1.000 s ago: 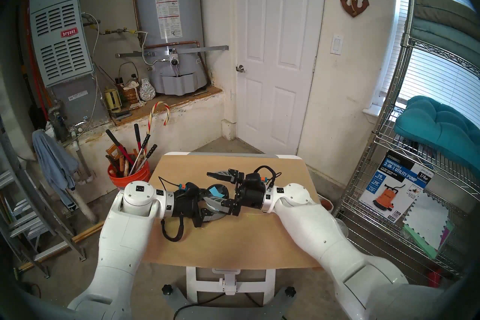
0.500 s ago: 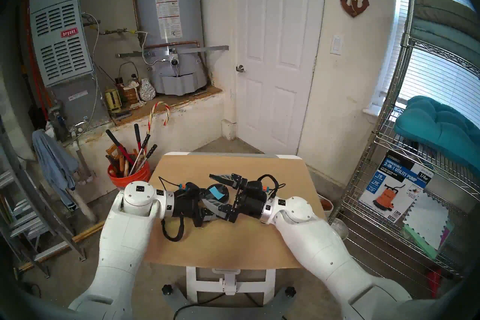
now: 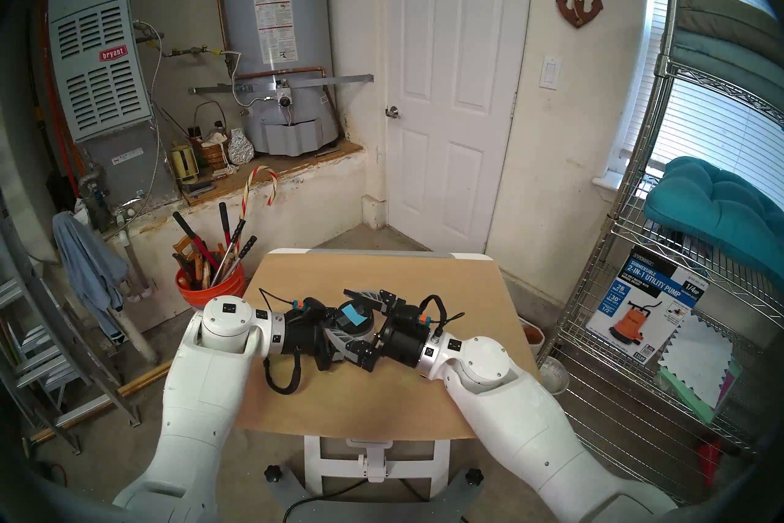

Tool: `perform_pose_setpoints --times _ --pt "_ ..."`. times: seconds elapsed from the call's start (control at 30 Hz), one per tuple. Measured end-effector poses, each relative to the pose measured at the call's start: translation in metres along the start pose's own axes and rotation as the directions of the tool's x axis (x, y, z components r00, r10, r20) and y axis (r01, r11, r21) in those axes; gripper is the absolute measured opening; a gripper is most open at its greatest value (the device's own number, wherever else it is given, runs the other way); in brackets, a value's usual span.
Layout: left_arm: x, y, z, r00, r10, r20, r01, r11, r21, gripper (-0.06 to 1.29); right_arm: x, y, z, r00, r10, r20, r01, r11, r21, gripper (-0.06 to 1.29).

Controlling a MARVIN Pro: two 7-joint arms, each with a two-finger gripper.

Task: Open paint jar

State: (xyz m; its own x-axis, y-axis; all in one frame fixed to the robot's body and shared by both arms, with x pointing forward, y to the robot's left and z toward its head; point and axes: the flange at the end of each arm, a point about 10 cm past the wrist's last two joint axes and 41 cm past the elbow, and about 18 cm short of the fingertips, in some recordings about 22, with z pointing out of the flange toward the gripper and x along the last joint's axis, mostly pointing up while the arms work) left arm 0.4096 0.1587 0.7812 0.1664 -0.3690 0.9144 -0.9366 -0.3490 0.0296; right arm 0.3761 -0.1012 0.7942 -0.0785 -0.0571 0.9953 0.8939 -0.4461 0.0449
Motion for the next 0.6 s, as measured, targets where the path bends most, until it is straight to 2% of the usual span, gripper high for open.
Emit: perform_pose_setpoints --times 0.3,0.6 --pt "0.001 0.0 0.0 1.0 -0.006 0.004 0.006 1.0 0.0 0.78 0.004 -0.008 -0.004 0.995 -0.022 0.093 0.034 0.99 -0.137 1.21" --pt "0.001 0.001 -0.001 1.0 -0.011 0.008 0.011 1.0 -0.002 0.78 0.009 -0.02 -0.006 0.984 0.009 0.179 0.042 0.96 -0.278 1.21"
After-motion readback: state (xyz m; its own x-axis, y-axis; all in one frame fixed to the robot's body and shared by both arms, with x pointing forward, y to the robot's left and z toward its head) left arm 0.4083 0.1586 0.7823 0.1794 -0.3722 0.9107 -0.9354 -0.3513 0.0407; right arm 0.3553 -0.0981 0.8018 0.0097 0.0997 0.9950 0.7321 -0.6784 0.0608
